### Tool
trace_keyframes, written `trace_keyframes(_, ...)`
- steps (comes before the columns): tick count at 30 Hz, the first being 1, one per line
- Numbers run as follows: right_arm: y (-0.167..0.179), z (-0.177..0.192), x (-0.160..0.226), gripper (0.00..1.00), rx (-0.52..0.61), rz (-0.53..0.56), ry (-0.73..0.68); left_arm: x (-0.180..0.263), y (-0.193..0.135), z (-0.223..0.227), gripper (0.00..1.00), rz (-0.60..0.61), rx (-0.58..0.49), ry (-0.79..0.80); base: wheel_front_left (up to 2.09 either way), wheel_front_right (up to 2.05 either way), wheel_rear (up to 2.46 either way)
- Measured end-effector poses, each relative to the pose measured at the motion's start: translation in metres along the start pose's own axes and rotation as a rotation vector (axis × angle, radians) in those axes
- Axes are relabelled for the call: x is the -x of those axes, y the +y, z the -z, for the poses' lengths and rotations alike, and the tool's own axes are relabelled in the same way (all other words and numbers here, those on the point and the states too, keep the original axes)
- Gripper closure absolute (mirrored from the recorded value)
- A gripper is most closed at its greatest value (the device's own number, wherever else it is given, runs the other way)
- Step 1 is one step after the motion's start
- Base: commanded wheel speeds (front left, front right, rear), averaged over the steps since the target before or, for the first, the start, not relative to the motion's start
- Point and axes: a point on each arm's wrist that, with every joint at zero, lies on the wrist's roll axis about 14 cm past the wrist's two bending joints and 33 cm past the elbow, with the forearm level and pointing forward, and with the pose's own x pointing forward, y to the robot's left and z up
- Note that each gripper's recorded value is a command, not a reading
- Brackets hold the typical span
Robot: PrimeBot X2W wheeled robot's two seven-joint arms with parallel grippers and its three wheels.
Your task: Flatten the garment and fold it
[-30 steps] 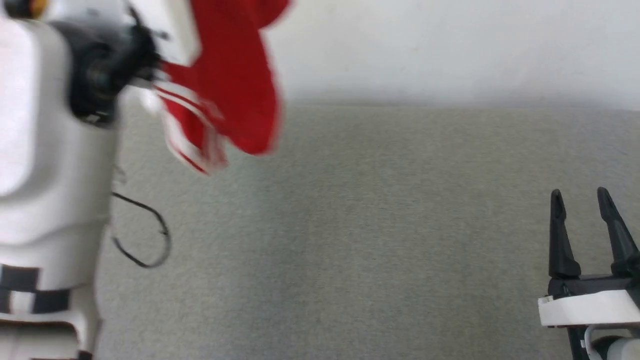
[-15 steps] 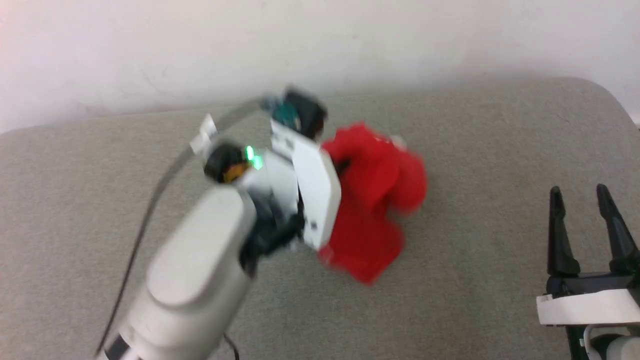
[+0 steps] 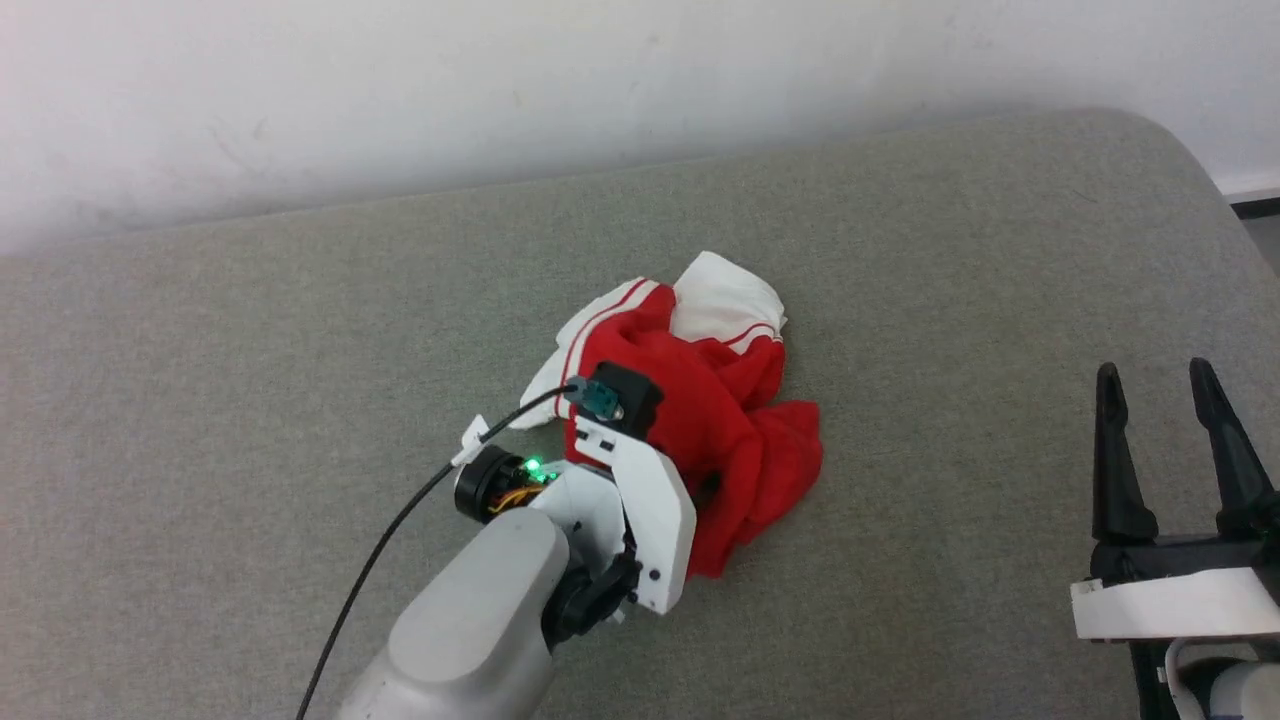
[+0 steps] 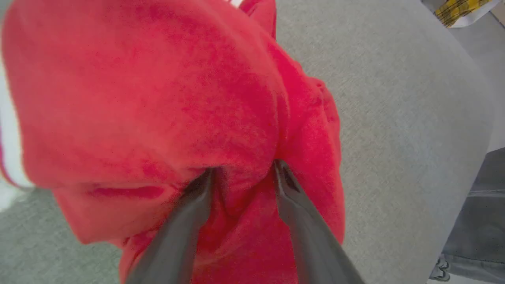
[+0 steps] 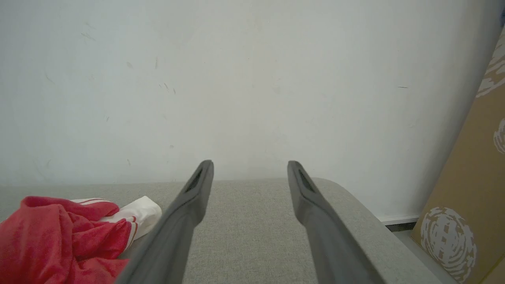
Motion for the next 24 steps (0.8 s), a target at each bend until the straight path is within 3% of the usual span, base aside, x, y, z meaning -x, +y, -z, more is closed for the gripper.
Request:
trace_keyframes(7, 0.006, -0.011, 0.004, 0.0, -0.006, -0.021, -0.029, 0.045, 0.013, -0.085, 0.0, -0.013, 0.087, -0.341, 0.0, 0.0, 0.0)
trace_keyframes(12, 0.013, -0.016, 0.009, 0.0, -0.013, -0.041, -0.043, 0.119, 0.061, -0.127, 0.0, -0.189, 0.004, -0.609, 0.0, 0.0, 0.0)
trace_keyframes(15, 0.017, -0.017, 0.01, 0.0, -0.018, -0.056, -0.048, 0.163, 0.088, -0.128, 0.0, -0.347, -0.065, -0.752, 0.0, 0.0, 0.0)
trace_keyframes(19, 0.022, -0.016, 0.008, 0.0, -0.022, -0.07, -0.043, 0.192, 0.086, -0.112, 0.0, -0.41, -0.115, -0.896, 0.0, 0.0, 0.0)
trace_keyframes(24, 0.025, -0.007, 0.009, 0.0, -0.023, -0.077, -0.017, 0.197, 0.091, -0.064, 0.0, -0.495, -0.07, -0.909, 0.0, 0.0, 0.0)
